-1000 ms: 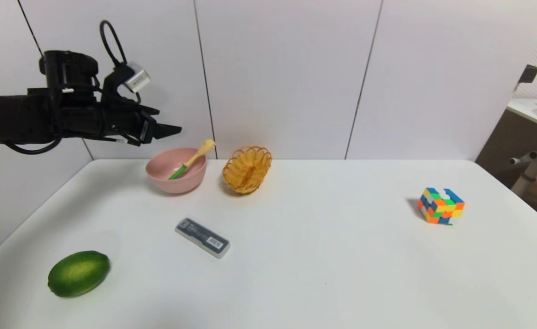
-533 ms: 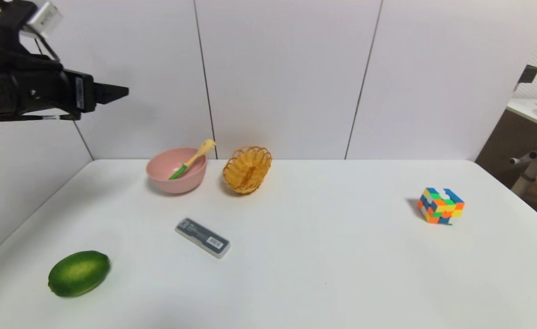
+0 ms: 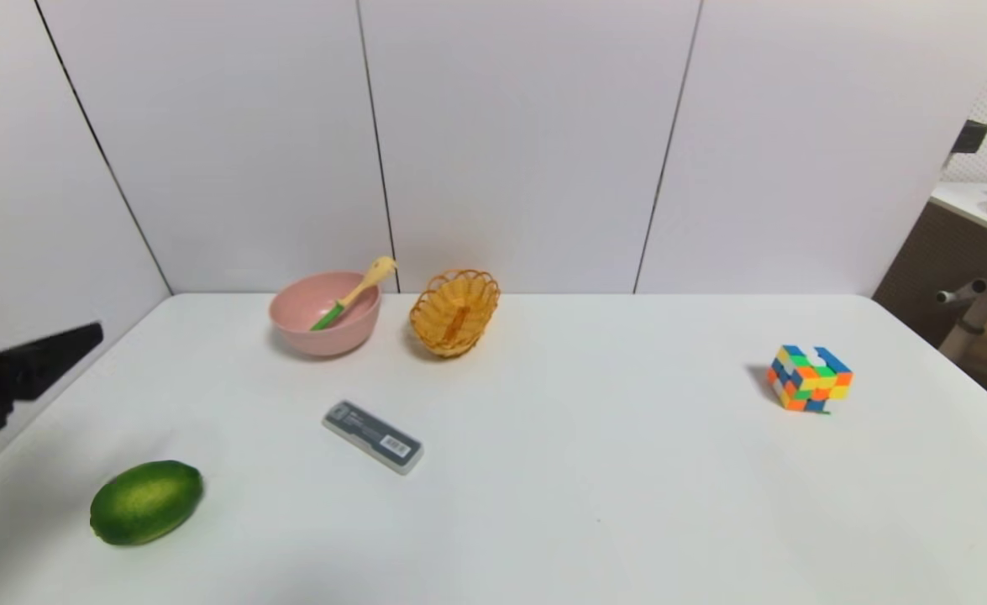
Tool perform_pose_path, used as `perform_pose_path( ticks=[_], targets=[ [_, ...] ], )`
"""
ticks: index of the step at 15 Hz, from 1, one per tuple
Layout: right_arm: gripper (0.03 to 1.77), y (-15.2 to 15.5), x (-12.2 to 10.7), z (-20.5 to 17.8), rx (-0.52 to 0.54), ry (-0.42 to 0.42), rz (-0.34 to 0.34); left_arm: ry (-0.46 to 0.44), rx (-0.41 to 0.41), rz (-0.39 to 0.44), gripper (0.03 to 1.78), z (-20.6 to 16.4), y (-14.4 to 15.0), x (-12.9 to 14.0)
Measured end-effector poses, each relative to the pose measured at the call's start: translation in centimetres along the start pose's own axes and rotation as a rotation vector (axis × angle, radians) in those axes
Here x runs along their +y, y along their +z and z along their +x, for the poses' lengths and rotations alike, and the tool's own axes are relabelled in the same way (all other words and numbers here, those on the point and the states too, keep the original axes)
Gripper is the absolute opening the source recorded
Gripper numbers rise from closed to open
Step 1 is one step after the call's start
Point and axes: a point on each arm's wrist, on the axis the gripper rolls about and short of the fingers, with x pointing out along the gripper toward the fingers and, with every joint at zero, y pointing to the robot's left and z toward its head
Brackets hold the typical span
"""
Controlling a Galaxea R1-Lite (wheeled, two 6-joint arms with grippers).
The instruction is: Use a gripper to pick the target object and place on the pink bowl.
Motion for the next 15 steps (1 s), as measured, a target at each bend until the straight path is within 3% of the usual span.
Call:
perform_pose_path(
  ticks=[5,9,15],
  targets=[
    [1.71,0.0,0.0,0.0,0.000,0.000,0.000,0.006,-0.040,-0.008,1.68,-6.6,-9.0,-0.2],
    [1.71,0.0,0.0,0.0,0.000,0.000,0.000,-0.003,-0.064,-0.011,1.69,-8.5,-15.1,-0.6],
    [1.71,0.0,0.0,0.0,0.000,0.000,0.000,-0.058,-0.113,-0.020,1.69,-10.1,-18.9,-0.9]
  ],
)
